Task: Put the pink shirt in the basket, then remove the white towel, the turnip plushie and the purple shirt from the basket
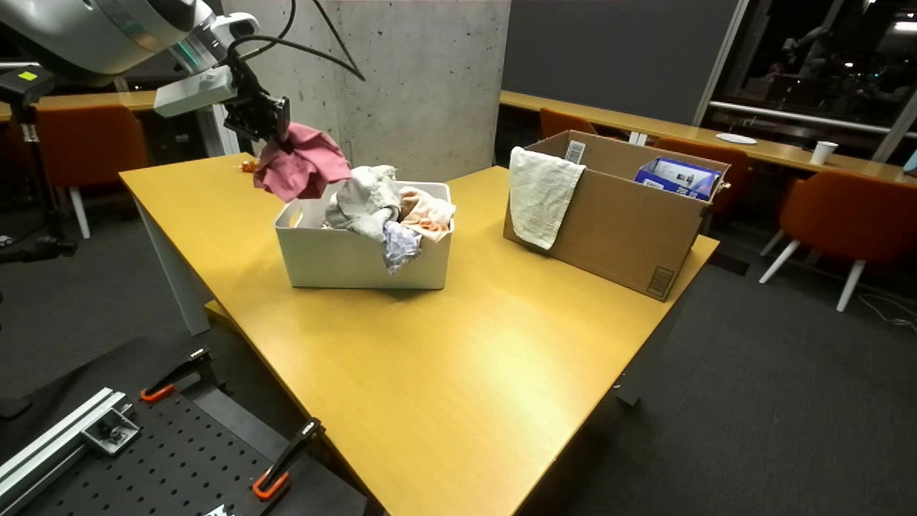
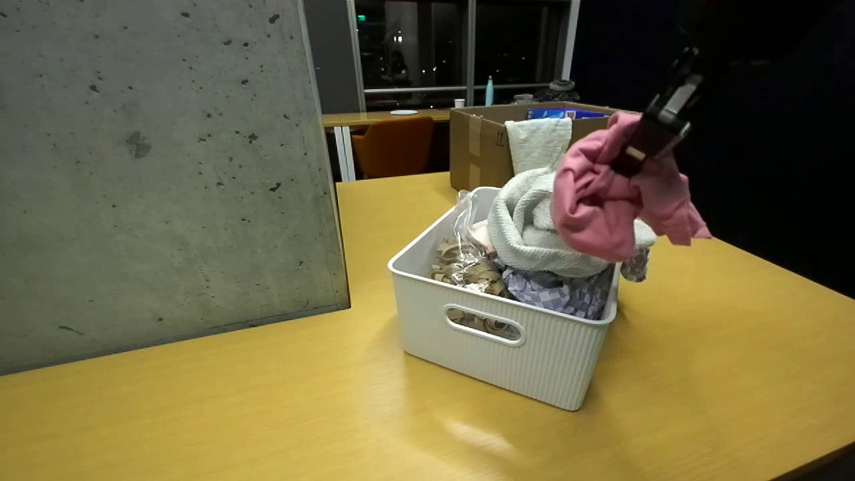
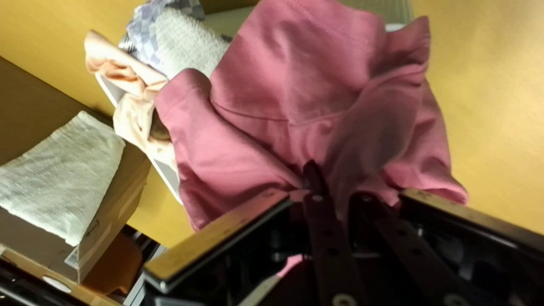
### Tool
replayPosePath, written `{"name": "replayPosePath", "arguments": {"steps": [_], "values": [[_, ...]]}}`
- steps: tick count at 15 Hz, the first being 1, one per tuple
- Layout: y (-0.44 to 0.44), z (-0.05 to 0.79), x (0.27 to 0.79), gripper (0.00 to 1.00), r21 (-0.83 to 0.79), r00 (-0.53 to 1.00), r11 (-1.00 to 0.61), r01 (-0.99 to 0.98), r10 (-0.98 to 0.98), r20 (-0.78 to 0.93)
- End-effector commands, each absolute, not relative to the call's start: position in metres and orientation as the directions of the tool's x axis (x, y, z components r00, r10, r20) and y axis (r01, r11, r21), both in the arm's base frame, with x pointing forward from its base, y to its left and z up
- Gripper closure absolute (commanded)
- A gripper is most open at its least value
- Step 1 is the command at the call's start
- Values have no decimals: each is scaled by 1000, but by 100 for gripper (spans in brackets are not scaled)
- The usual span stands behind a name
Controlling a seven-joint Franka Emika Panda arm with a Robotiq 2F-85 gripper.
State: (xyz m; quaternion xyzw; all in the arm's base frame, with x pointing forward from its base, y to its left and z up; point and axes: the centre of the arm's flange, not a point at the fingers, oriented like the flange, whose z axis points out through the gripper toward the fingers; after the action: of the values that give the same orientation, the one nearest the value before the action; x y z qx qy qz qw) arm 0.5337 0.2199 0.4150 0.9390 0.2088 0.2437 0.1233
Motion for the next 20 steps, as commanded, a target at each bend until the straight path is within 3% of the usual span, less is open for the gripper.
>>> {"name": "replayPosePath", "arguments": {"steps": [1, 8, 9, 10, 15, 19, 20], "values": [[228, 428, 596, 98, 363, 780, -867, 340, 476, 407], [277, 406, 668, 98, 404, 761, -812, 421, 559, 330], [284, 398, 668, 68, 404, 760, -805, 434, 568, 316], [290, 392, 663, 67, 405, 756, -798, 446, 578, 306], [298, 401, 631, 32, 427, 760, -789, 441, 582, 290], [237, 414, 659, 2, 421, 807, -825, 377, 516, 289], [221, 413, 668, 1, 417, 820, -835, 360, 496, 285]]}}
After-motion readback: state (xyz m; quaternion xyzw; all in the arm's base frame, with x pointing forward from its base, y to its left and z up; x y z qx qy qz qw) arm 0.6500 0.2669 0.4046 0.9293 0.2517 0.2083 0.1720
